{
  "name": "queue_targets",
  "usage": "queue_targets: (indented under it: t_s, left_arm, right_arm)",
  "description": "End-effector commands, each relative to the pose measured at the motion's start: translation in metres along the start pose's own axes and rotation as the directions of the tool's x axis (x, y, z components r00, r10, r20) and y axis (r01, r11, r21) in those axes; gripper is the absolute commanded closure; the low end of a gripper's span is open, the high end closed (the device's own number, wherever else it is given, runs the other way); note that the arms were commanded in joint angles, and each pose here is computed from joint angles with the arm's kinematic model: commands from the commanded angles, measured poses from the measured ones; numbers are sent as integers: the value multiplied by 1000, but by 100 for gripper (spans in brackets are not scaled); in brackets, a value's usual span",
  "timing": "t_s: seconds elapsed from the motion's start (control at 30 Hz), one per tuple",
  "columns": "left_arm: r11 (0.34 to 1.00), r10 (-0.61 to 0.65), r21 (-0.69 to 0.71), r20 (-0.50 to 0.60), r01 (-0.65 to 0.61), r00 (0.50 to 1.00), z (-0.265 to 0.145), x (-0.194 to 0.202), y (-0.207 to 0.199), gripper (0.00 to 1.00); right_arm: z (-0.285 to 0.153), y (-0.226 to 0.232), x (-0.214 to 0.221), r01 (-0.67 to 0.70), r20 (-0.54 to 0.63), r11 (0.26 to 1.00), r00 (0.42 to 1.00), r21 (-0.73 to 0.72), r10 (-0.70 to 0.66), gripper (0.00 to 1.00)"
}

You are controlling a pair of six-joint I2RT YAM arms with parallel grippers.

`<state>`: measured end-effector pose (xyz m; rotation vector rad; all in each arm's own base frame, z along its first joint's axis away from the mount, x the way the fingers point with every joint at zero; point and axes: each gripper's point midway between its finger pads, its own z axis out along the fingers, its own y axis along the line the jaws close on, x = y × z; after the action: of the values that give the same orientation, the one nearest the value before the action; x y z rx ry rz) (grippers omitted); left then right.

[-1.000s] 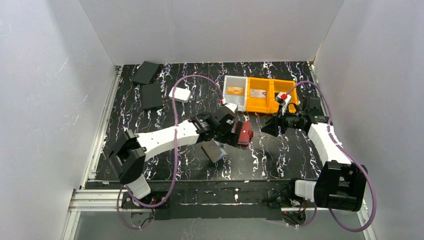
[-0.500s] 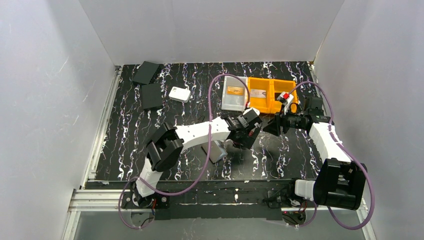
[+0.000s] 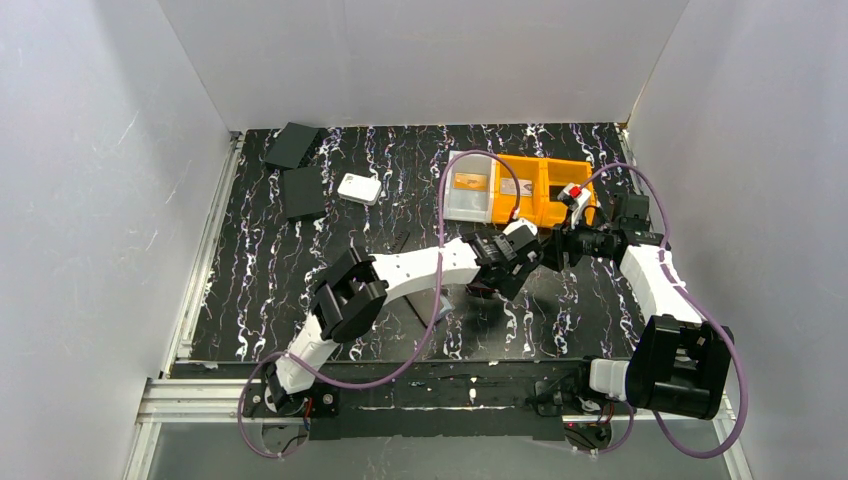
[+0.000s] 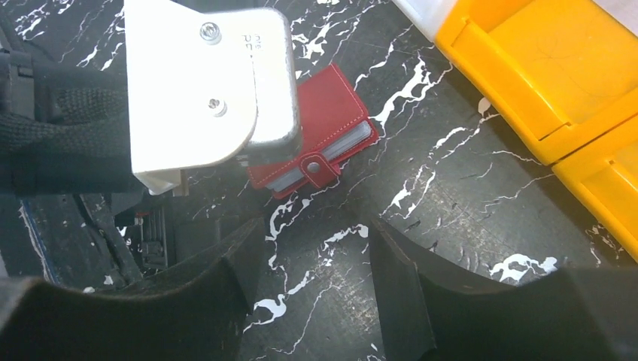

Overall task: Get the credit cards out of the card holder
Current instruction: Open the card holder at the center of the board.

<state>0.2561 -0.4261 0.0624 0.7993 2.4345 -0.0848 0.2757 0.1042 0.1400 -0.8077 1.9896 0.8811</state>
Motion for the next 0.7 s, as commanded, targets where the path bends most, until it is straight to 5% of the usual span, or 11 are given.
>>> queue_targets:
  t_s: [0.0,0.33,0.67]
  left_arm:
    - [993,16,-116,27,-13,1000,7,-7,17,16]
    - [990,8,-143,57,1,998,-4,-14,26,40]
    - [968,-251,24,69,250,966,-25,-10,44,41]
  right_arm:
    - [-2,3,-10,10,26,1000,1000,-25,-9,37]
    - [-2,3,-10,3,29,1000,1000,-29,-2,37]
    - [-2,4,-8,-6,25,999,1000,-35,7,37]
